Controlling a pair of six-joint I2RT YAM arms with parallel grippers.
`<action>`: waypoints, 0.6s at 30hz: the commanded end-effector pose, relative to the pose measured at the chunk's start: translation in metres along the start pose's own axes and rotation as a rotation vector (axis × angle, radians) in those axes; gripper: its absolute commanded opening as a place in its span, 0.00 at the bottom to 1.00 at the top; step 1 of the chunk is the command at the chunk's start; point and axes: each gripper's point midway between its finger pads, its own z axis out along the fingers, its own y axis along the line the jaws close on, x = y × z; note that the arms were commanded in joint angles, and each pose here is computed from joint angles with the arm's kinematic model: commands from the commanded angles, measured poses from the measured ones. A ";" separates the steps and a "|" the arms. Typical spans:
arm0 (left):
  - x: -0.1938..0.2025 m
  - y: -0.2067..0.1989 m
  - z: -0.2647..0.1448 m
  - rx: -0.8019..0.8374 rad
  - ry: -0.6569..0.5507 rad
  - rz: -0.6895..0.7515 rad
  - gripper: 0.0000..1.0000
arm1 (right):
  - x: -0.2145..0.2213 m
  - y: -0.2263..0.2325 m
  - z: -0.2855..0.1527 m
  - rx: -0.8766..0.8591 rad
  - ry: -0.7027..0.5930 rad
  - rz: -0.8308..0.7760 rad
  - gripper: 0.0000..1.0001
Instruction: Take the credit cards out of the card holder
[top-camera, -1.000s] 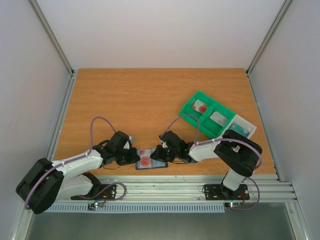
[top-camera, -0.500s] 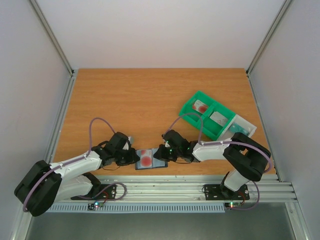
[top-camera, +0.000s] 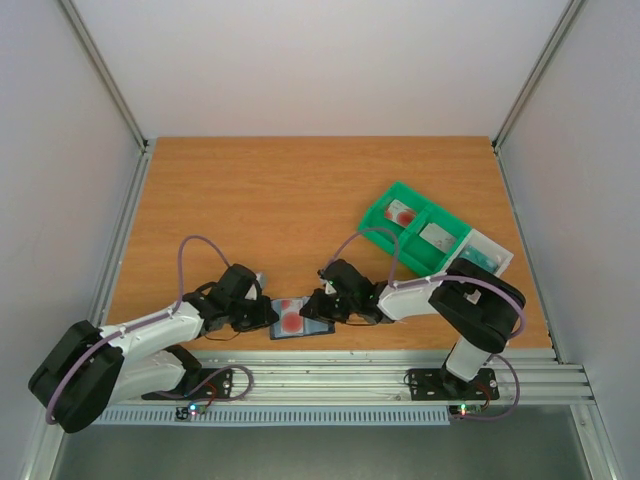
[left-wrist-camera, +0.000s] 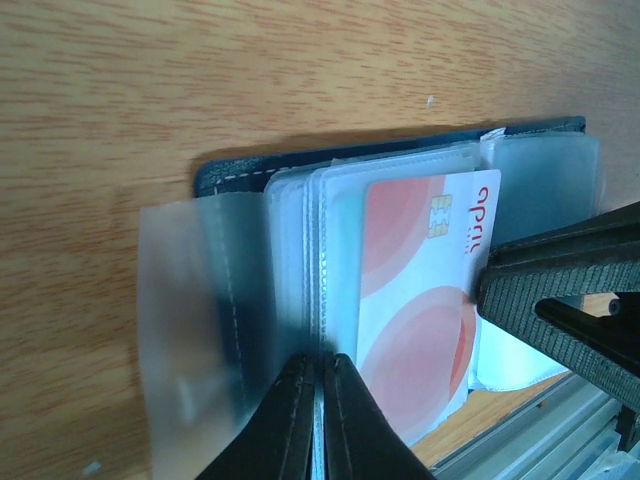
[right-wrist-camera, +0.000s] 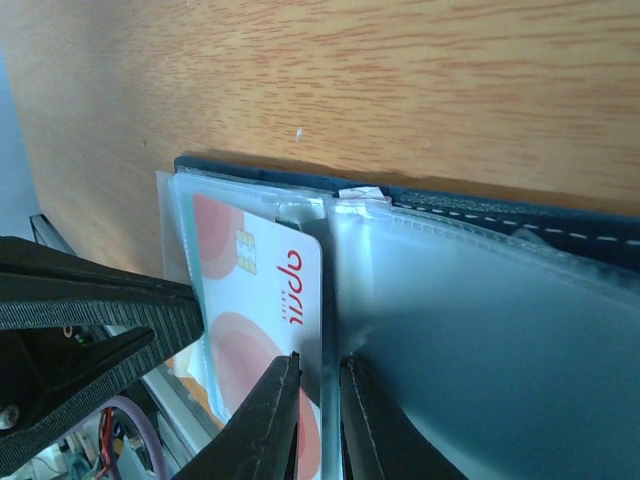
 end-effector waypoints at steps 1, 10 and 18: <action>0.007 0.012 0.004 -0.035 0.018 -0.007 0.05 | -0.002 0.000 0.009 -0.019 0.012 0.020 0.14; 0.007 0.014 0.004 -0.043 0.019 -0.007 0.05 | -0.003 -0.011 0.004 0.031 -0.017 0.020 0.02; 0.008 0.016 0.002 -0.051 0.014 -0.004 0.05 | -0.008 -0.011 -0.014 0.031 -0.056 -0.001 0.01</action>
